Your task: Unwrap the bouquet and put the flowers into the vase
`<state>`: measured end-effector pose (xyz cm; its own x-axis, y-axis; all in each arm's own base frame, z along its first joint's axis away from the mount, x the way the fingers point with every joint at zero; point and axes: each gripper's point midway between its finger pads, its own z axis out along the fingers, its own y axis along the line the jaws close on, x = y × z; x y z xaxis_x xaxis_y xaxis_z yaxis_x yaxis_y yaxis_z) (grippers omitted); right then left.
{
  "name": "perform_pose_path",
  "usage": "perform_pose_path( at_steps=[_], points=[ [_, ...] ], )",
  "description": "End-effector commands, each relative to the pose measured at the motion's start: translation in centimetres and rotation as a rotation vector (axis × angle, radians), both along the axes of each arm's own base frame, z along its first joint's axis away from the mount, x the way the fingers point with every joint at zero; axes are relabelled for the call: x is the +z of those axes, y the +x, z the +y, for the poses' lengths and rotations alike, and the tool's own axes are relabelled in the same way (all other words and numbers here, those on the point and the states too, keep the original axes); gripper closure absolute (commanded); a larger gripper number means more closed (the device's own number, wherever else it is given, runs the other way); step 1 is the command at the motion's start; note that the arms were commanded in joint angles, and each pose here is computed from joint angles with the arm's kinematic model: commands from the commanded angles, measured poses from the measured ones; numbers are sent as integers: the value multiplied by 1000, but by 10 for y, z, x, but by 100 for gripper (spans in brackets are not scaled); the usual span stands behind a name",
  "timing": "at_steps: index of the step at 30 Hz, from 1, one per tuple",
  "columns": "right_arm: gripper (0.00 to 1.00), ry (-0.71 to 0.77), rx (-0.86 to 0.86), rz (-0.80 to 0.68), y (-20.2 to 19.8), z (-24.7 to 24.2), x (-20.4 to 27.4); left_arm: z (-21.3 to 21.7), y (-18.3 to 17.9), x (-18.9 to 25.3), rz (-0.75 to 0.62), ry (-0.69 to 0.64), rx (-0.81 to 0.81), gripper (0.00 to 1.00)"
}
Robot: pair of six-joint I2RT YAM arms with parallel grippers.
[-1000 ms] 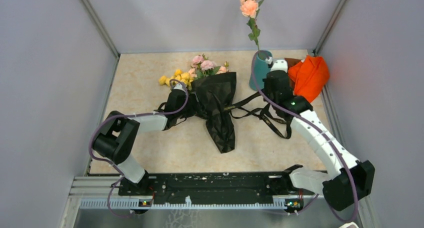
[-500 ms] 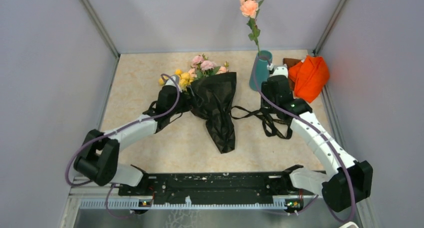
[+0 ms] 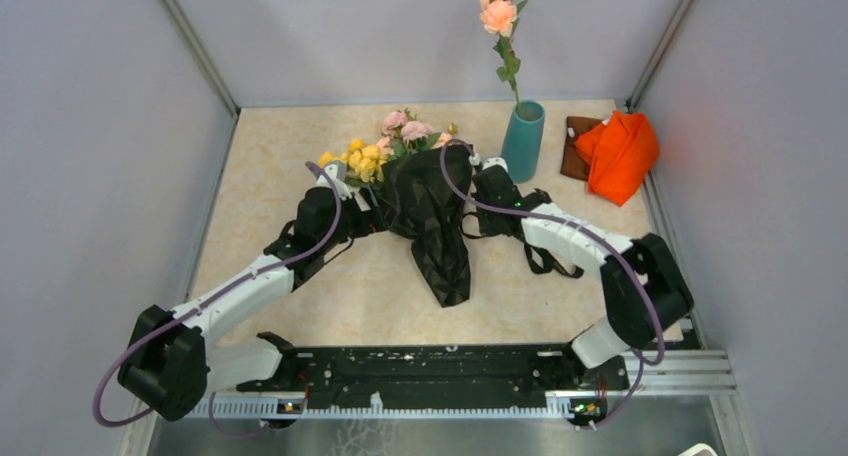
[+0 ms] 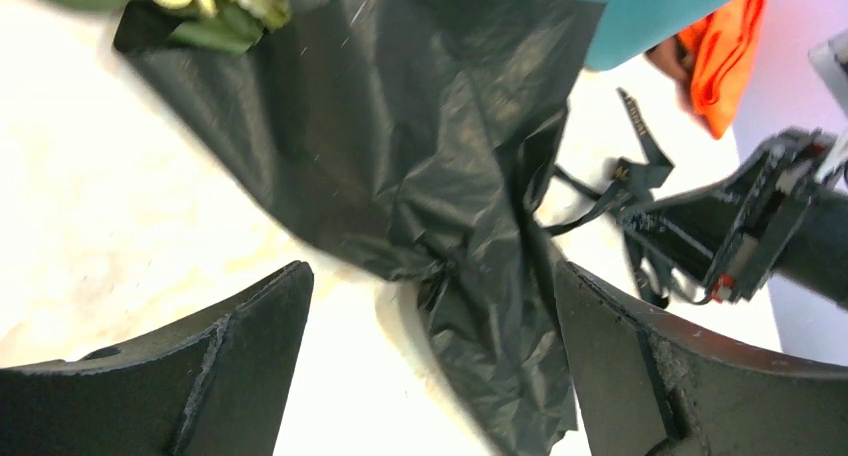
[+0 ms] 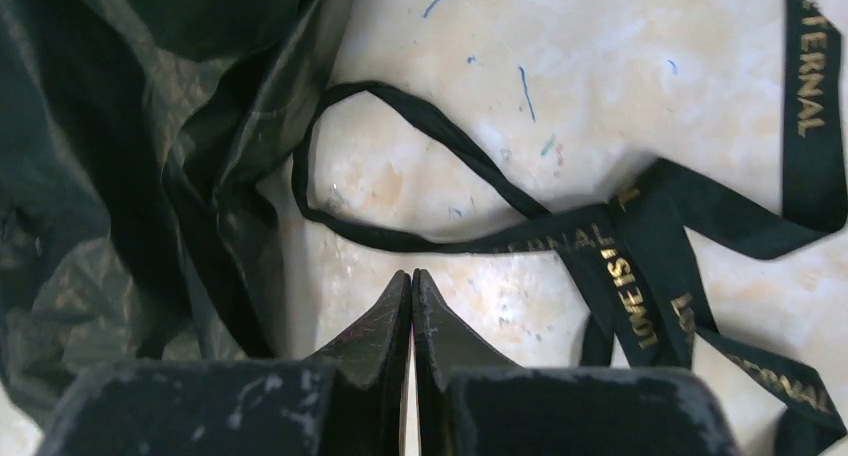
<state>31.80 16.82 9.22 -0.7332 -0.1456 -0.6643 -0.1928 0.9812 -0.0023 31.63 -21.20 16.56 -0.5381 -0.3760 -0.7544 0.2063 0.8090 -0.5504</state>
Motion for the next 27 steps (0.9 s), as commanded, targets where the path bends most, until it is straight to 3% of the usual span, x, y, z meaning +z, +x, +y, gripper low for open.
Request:
perform_pose_path(
  at_steps=[1,13,27],
  points=[
    [100,85,-1,-79,44,34,22,12,-13,-14,23,15,27,4],
    [100,51,84,1,78,86,-29,23,-26,-27,42,45,40,3],
    [100,51,258,7,49,176,-25,24,-28,-37,58,49,38,3]
  ],
)
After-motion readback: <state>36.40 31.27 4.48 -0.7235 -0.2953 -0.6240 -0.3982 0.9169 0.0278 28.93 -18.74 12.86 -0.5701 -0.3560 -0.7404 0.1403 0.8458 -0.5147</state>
